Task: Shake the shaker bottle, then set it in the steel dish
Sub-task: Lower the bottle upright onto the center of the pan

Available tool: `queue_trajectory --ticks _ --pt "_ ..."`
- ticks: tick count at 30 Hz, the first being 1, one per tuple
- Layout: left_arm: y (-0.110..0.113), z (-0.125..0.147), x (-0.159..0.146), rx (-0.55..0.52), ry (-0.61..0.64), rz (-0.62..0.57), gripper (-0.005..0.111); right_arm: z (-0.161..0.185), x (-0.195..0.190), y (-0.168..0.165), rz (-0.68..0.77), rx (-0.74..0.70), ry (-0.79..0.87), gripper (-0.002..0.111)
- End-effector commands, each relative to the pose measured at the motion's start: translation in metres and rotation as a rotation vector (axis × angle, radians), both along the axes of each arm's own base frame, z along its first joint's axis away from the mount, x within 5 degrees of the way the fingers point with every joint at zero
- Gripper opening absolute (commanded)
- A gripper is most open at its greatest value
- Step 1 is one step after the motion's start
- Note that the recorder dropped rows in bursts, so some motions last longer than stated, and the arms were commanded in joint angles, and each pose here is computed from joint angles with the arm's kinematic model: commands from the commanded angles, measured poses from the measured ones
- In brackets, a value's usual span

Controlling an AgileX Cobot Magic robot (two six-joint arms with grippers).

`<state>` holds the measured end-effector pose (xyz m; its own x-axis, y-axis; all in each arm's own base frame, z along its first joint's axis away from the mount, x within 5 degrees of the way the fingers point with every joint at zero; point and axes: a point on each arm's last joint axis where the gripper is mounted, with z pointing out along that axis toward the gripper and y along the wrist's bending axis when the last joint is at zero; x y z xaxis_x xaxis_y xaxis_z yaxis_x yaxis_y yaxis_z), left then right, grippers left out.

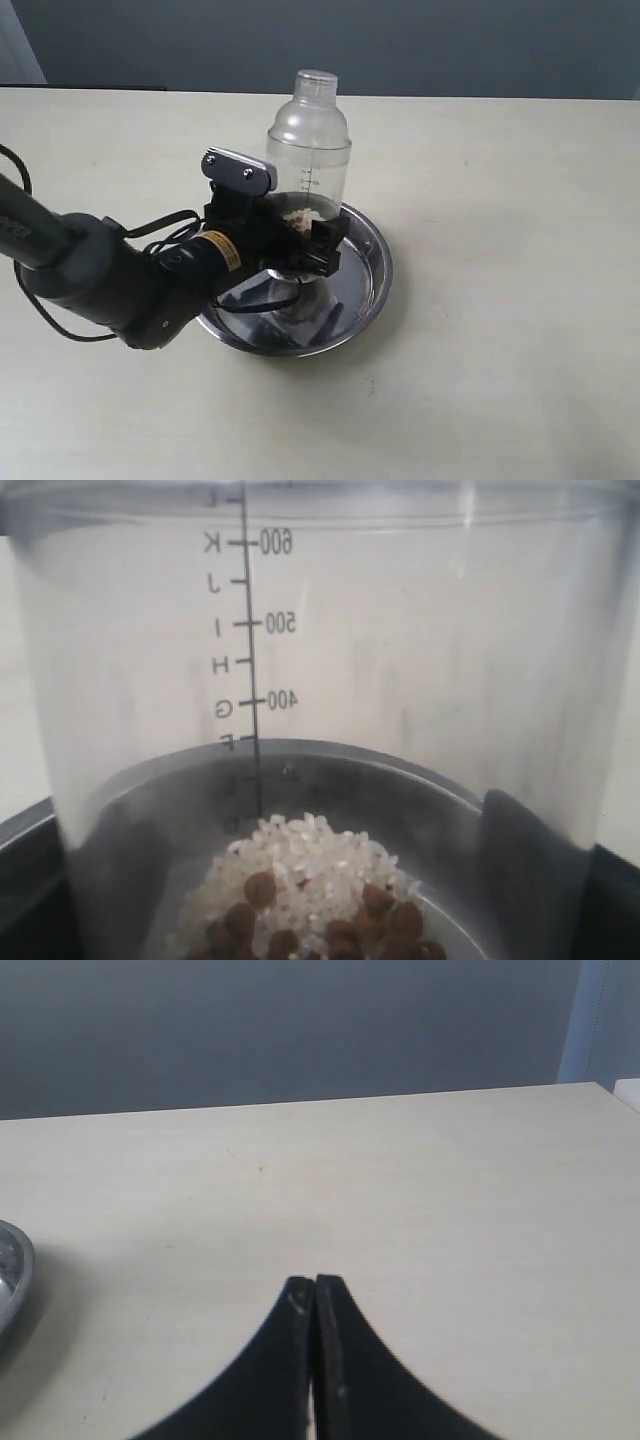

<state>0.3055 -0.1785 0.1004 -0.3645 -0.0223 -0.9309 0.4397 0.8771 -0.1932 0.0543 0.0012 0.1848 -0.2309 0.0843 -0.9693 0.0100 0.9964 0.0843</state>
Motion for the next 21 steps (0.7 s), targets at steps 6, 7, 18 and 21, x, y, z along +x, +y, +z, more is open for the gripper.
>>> queue_trajectory --ticks 6,7,18,21 --pt "-0.002 0.003 0.005 -0.018 -0.123 -0.011 0.0 0.001 0.0 0.0 0.001 -0.003 -0.014 -0.001" --pt "-0.002 0.005 0.005 -0.028 -0.141 -0.01 0.0 0.001 0.0 0.0 0.001 -0.003 -0.014 -0.001" --pt "-0.001 -0.011 0.005 -0.031 -0.096 0.005 0.0 0.001 0.0 0.0 0.001 -0.003 -0.014 -0.001" --pt "-0.001 -0.022 0.003 -0.034 -0.084 -0.002 0.0 0.001 0.0 0.0 0.001 -0.003 -0.014 -0.001"
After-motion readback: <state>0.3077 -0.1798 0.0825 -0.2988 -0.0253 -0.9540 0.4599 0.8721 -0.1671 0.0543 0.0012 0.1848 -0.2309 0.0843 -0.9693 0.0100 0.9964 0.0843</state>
